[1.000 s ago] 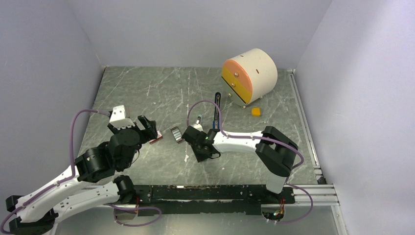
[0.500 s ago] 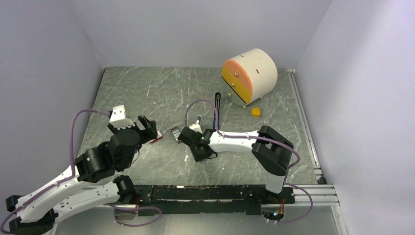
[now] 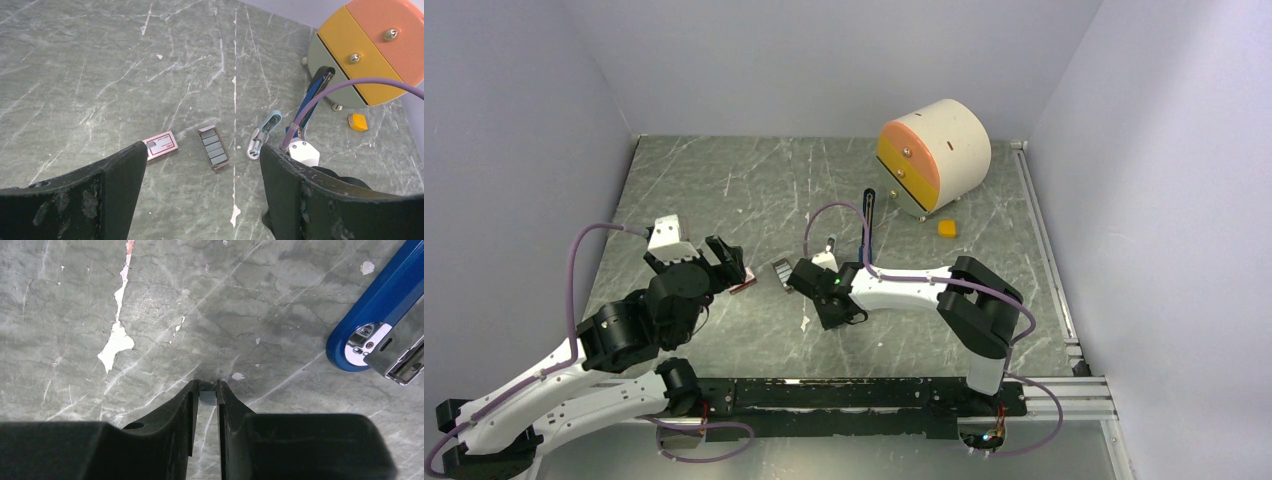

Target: Load the staples into the stapler

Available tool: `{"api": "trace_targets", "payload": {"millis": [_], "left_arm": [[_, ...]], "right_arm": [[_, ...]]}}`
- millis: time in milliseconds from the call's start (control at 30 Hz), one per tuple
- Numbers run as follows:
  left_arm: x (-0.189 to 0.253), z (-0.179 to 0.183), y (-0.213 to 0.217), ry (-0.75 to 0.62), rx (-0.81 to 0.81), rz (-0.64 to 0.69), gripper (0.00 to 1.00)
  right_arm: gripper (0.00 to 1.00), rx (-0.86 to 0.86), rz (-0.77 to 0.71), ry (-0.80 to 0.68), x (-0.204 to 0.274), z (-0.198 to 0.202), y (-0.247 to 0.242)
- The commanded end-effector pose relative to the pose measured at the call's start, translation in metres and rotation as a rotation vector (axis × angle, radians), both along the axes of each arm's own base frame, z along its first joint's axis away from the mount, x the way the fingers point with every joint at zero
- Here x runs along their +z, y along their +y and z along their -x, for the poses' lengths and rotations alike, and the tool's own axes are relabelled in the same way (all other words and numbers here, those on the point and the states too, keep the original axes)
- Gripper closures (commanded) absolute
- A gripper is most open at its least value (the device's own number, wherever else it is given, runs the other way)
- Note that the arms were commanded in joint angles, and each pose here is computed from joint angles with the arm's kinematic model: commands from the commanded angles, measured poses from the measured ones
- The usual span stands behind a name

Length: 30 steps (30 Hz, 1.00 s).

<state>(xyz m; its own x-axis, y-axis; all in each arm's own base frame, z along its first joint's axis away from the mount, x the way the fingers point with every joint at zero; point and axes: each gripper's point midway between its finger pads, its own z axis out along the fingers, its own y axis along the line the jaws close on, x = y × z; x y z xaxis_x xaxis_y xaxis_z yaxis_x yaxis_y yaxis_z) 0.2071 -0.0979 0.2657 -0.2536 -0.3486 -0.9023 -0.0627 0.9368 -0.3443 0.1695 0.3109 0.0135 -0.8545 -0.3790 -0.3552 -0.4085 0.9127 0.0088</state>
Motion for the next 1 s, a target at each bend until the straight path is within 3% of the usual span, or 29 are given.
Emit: {"api": "trace_targets", "payload": {"millis": [0,267,600,967], "left_arm": [[0.001,-0.002,0.001,-0.006,0.012,0.006,0.13],[0.001,-0.001,0.001,-0.007,0.012,0.008,0.13],[0.001,-0.001,0.002,-0.004,0.011,0.008,0.13],[-0.004,-0.001,-0.007,0.005,-0.023,0.015,0.13]], "right_arm": [[0.77,-0.031,0.007,-0.018,0.0,-0.002,-0.001],[0.77,-0.084,-0.065,-0.144,0.033,-0.025,0.006],[0.77,-0.223,-0.156,-0.296,0.066,-0.09,0.017],[0.77,-0.416,-0.195,-0.372,0.066,-0.143,0.019]]}}
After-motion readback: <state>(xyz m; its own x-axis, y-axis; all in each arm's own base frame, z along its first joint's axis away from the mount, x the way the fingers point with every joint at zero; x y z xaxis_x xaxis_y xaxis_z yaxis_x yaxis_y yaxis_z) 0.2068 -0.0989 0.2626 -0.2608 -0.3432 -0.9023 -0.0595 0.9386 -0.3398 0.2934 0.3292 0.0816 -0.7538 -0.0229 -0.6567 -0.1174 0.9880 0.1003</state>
